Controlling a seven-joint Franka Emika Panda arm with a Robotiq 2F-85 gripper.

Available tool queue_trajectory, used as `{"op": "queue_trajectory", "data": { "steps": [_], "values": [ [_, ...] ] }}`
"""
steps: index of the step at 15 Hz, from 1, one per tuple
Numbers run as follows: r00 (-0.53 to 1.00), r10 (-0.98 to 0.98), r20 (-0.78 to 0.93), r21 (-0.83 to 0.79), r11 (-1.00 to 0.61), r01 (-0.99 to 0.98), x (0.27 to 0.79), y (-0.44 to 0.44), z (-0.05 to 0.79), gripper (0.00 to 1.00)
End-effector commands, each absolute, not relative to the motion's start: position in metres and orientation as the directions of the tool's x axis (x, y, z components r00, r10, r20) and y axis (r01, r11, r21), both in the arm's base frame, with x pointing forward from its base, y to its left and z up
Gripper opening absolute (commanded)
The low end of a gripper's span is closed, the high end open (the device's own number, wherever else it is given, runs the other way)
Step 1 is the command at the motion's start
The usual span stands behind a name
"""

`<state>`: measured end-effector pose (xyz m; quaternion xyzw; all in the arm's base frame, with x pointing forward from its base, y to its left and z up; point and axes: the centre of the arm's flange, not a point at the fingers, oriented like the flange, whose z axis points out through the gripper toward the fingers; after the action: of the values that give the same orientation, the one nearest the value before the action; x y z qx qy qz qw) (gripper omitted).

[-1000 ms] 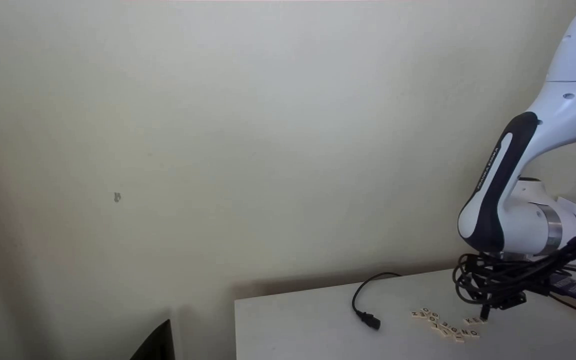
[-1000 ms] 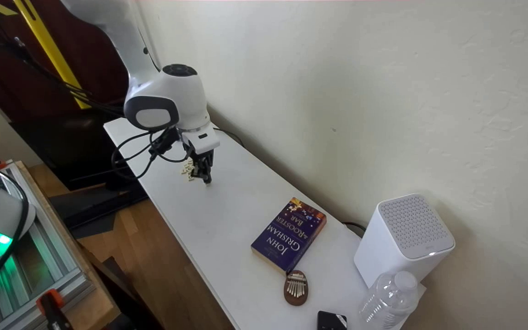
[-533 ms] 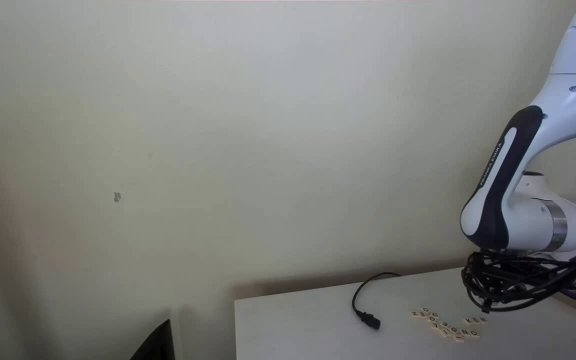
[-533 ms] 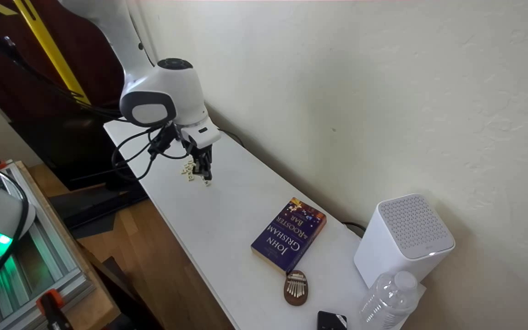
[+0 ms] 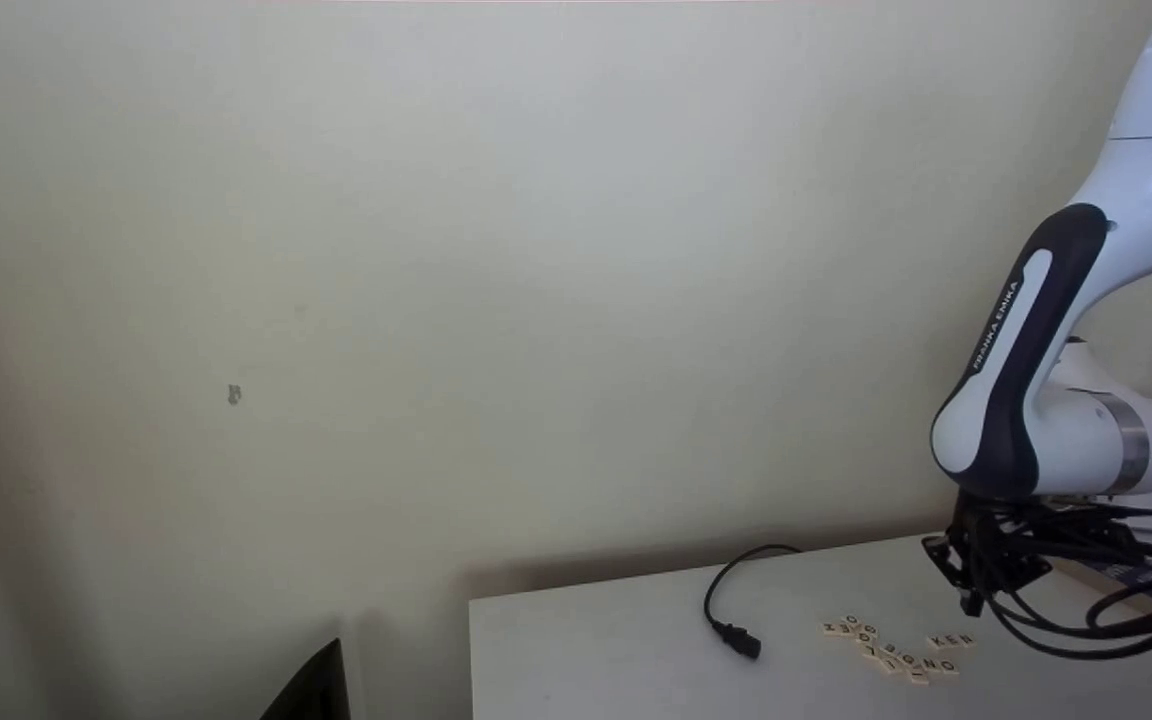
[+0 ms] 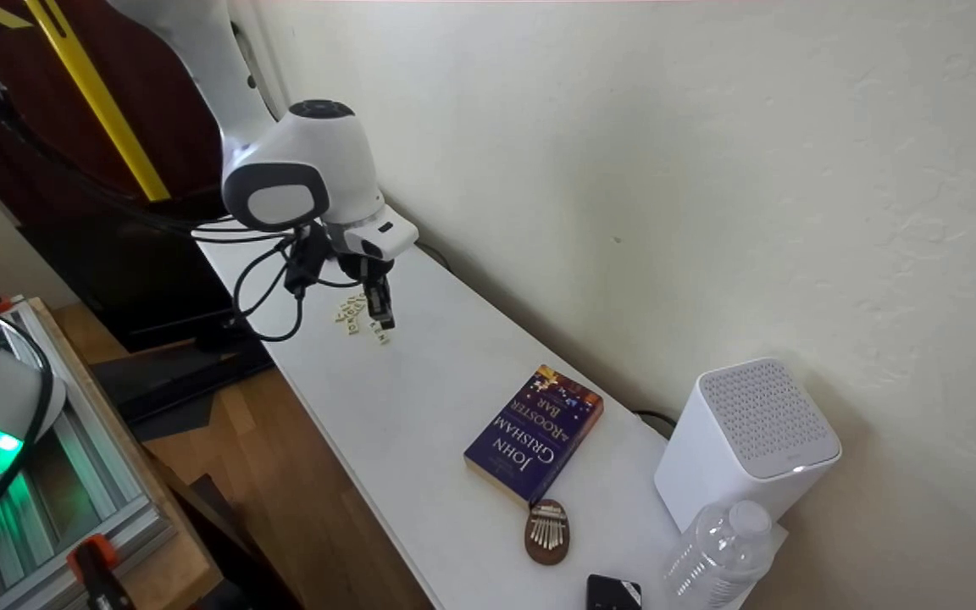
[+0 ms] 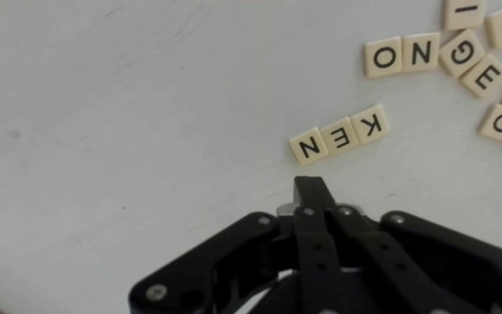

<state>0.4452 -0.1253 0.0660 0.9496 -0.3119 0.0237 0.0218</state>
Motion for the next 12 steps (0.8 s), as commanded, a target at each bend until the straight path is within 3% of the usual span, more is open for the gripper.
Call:
{"op": "queue_trajectory", "data": {
  "steps": [1,3,4,5,12],
  "values": [
    [0.872,-0.481,0.086,0.037,-0.874,-0.485,0.4383,-0.121,0.0789,0.0],
    [0.896,-0.433,0.098,0.038,-0.898,-0.438,0.4383,-0.1182,0.0811,0.0],
    [0.904,-0.415,0.103,0.04,-0.906,-0.421,0.4385,-0.1173,0.0818,0.26],
    [0.912,-0.397,0.106,0.042,-0.914,-0.403,0.4388,-0.1164,0.0825,0.27],
    [0.955,-0.277,0.107,0.052,-0.958,-0.284,0.4356,-0.1138,0.0873,0.74]
  ]
}}
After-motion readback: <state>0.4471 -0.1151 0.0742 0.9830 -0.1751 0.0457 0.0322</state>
